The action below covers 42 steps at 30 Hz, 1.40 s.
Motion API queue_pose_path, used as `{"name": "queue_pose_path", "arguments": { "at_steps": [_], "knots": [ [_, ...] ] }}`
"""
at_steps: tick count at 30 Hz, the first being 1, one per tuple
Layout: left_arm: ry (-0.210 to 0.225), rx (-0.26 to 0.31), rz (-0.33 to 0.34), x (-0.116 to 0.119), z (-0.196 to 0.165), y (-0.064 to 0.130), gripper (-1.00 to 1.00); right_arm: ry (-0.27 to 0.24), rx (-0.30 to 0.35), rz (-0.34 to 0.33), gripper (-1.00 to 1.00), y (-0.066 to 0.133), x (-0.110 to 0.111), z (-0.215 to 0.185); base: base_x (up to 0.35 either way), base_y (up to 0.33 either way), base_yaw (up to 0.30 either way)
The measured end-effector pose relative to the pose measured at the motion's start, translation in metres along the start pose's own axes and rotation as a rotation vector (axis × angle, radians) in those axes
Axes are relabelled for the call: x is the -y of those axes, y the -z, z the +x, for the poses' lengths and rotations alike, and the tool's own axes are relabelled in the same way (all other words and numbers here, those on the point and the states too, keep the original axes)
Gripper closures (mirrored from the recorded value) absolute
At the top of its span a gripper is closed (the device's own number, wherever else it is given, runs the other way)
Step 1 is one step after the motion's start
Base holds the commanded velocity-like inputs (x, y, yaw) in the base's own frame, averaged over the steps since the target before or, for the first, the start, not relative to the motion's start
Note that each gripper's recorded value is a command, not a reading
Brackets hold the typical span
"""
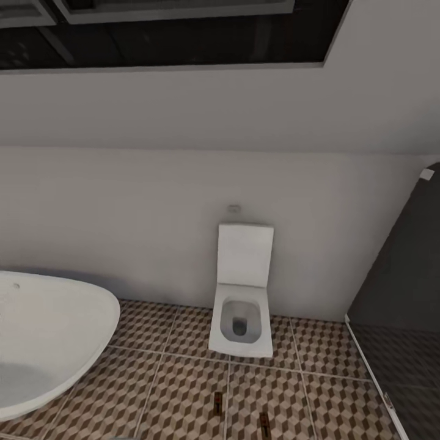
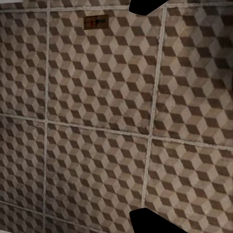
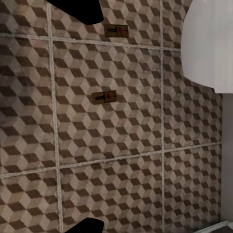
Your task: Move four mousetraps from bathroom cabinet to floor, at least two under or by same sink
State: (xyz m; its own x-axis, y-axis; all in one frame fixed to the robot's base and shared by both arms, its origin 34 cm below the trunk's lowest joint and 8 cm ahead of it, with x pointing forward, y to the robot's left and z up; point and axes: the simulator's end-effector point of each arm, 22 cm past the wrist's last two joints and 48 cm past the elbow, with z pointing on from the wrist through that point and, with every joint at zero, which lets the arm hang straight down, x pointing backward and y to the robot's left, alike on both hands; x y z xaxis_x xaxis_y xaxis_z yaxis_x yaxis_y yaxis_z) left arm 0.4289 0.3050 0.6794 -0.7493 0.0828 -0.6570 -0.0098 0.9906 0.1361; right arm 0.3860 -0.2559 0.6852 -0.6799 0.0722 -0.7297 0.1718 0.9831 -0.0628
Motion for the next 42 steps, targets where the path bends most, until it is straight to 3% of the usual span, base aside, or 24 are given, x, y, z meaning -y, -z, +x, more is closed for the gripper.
{"name": "queue_pose_path", "arguments": {
  "at_steps": [11,34,42],
  "knots": [
    [0.008,0.001,0.018,0.014,-0.001,0.001,-1.00,-0.001,0.006,0.002,-1.00,0.000,0.001,-0.002,0.000,0.000,0.000],
    [0.009,-0.005,0.022,0.017,0.003,0.003,-1.00,-0.003,0.005,0.004,-1.00,0.000,0.001,-0.001,0.000,0.000,0.002],
    [0.010,-0.010,0.027,0.021,0.006,0.004,-1.00,-0.002,0.000,0.006,-1.00,0.000,0.001,0.001,0.000,0.000,0.184]
  ]
}}
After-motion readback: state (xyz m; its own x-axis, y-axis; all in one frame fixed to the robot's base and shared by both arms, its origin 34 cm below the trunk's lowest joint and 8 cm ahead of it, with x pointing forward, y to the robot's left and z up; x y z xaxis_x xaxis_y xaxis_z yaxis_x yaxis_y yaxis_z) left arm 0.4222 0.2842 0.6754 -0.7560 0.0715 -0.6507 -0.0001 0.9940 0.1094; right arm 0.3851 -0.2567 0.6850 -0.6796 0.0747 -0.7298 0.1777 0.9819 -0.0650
